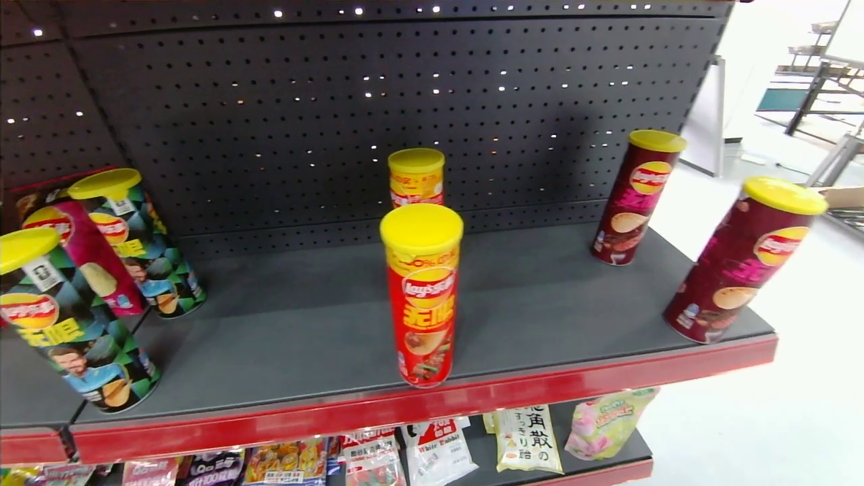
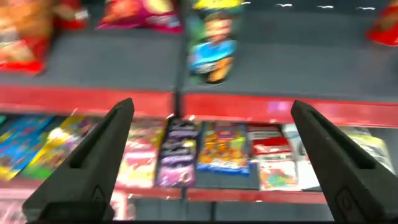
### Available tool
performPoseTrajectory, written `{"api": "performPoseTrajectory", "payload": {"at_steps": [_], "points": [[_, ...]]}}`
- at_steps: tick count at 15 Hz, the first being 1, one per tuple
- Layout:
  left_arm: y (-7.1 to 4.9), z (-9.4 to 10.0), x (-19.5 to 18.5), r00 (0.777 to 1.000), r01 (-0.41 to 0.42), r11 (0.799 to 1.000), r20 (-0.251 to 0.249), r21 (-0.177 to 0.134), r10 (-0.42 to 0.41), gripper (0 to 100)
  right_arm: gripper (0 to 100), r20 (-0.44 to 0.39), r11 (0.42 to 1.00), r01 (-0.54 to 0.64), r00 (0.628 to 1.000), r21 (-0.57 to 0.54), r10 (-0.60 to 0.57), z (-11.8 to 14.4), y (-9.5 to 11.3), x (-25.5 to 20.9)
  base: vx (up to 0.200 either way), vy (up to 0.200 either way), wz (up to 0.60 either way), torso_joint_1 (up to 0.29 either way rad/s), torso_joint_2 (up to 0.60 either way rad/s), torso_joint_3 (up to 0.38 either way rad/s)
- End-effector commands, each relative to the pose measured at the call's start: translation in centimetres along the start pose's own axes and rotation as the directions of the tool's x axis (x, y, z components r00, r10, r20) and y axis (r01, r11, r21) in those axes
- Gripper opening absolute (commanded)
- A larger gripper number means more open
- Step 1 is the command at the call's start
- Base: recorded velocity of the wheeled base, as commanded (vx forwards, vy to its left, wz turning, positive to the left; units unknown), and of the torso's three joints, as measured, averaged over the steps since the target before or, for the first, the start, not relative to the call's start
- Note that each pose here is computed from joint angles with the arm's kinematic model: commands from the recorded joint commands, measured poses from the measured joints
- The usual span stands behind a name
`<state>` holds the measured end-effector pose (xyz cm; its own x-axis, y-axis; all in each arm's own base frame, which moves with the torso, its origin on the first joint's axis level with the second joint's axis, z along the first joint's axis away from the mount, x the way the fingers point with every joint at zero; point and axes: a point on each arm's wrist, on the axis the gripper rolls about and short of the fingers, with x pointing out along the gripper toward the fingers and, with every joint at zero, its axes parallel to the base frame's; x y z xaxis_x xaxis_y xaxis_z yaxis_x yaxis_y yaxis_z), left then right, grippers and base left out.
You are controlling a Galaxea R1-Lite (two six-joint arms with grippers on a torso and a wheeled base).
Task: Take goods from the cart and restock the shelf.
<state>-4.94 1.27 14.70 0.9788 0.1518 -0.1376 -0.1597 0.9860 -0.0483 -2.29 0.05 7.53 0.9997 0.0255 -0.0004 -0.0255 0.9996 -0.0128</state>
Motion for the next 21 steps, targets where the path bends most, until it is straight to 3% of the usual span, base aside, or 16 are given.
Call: {"api": "performPoseTrajectory", "payload": {"at_steps": [1, 4, 6, 7, 9, 10, 11, 12, 14, 16, 17, 18, 19, 20, 21], "points": [[0.1, -0.6, -0.1, 1.0, 0.0, 1.0, 0.013, -0.004, 0.0, 100, 100, -0.001, 1.0, -0.001, 1.0, -0.001, 0.001, 0.0, 0.0, 0.0, 0.0, 0.0, 0.6, 0.007, 0.0, -0.002], [0.0, -1.0, 0.0, 1.0, 0.018, 1.0, 0.007, -0.003, -0.018, 100, 100, -0.001, 1.0, -0.001, 1.0, 0.001, 0.001, 0.0, 0.0, 0.0, 0.0, 0.0, 0.0, 0.0, 0.0, 0.0], [-0.2, -1.1, 0.3, 0.995, 0.092, 0.996, 0.026, -0.001, -0.092, 100, 100, -0.001, 1.0, -0.001, 1.0, 0.001, 0.001, 0.0, 0.0, 0.0, 0.0, 0.0, 0.0, 0.0, 0.0, 0.0], [-0.5, -1.2, 0.6, 0.985, 0.165, 0.986, 0.04, 0.027, -0.166, 100, 100, -0.001, 1.0, -0.001, 1.0, 0.004, 0.001, 0.0, 0.0, 0.0, 0.0, 0.0, 0.0, 0.0, 0.0, 0.0], [-0.6, -2.0, 1.3, 0.984, 0.173, 0.983, 0.036, 0.068, -0.175, 100, 100, -0.001, 1.0, -0.001, 1.0, 0.004, 0.001, 0.0, 0.0, 0.0, 0.0, 0.0, 0.0, 0.0, 0.0, 0.0], [-0.6, -2.6, 1.7, 0.99, 0.138, 0.987, 0.028, 0.082, -0.141, 100, 100, -0.001, 1.0, -0.001, 1.0, 0.002, 0.001, 0.0, 0.0, 0.0, 0.0, 0.0, 0.0, 0.0, 0.0, 0.0], [-0.4, -3.7, 2.3, 1.0, -0.013, 0.997, -0.003, 0.08, 0.013, 100, 100, -0.001, 1.0, -0.001, 1.0, 0.004, 0.001, 0.0, 0.0, 0.0, 0.0, 0.0, 0.0, 0.0, 0.0, 0.0], [-0.3, -4.4, 2.5, 0.997, -0.078, 0.995, -0.018, 0.067, 0.079, 100, 100, -0.001, 1.0, -0.001, 1.0, 0.004, 0.001, 0.0, 0.0, 0.0, 0.0, 0.0, 0.0, 0.0, 0.0, 0.0], [-0.2, -4.6, 2.6, 0.989, -0.144, 0.988, -0.022, 0.05, 0.145, 100, 100, -0.001, 1.0, -0.001, 1.0, 0.002, 0.001, 0.0, 0.0, 0.0, 0.0, 0.0, 0.0, 0.0, 0.0, 0.0], [-0.3, -5.1, 2.7, 0.959, -0.279, 0.96, -0.047, 0.025, 0.28, 100, 100, -0.001, 1.0, -0.002, 1.0, 0.002, 0.002, 0.0, 0.0, 0.0, 0.0, 0.0, 0.0, 0.0, 0.0, 0.0], [-0.7, -5.1, 2.9, 0.922, -0.38, 0.925, -0.081, 0.008, 0.38, 100, 100, 0.0, 1.0, -0.002, 1.0, 0.002, 0.002, 0.0, 0.0, 0.0, 0.0, 0.0, 0.0, 0.0, 0.0, 0.0], [-0.8, -5.1, 2.9, 0.917, -0.39, 0.921, -0.083, -0.001, 0.389, 100, 100, -0.001, 1.0, -0.002, 1.0, 0.002, 0.002, 0.0, 0.0, 0.0, 0.0, 0.0, 0.0, 0.0, 0.0, 0.0], [-0.9, -5.4, 2.7, 0.958, -0.284, 0.959, -0.051, -0.005, 0.283, 100, 100, -0.001, 1.0, -0.002, 1.0, 0.002, 0.002, 0.0, 0.0, 0.0, 0.0, 0.0, 0.0, 0.0, 0.0, 0.0], [-1.1, -5.5, 2.9, 0.98, -0.195, 0.981, -0.04, -0.003, 0.195, 100, 100, -0.001, 1.0, -0.002, 1.0, 0.002, 0.002, 0.0, 0.0, 0.0, 0.0, 0.0, 0.0, 0.0, 0.0, 0.0], [-1.3, -5.8, 3.6, 0.993, -0.111, 0.994, 0.032, -0.019, 0.112, 100, 100, -0.001, 1.0, -0.002, 1.0, 0.004, 0.002, 0.0, 0.0, 0.0, 0.0, 0.0, 0.0, 0.0, 0.0, 0.0]]}}
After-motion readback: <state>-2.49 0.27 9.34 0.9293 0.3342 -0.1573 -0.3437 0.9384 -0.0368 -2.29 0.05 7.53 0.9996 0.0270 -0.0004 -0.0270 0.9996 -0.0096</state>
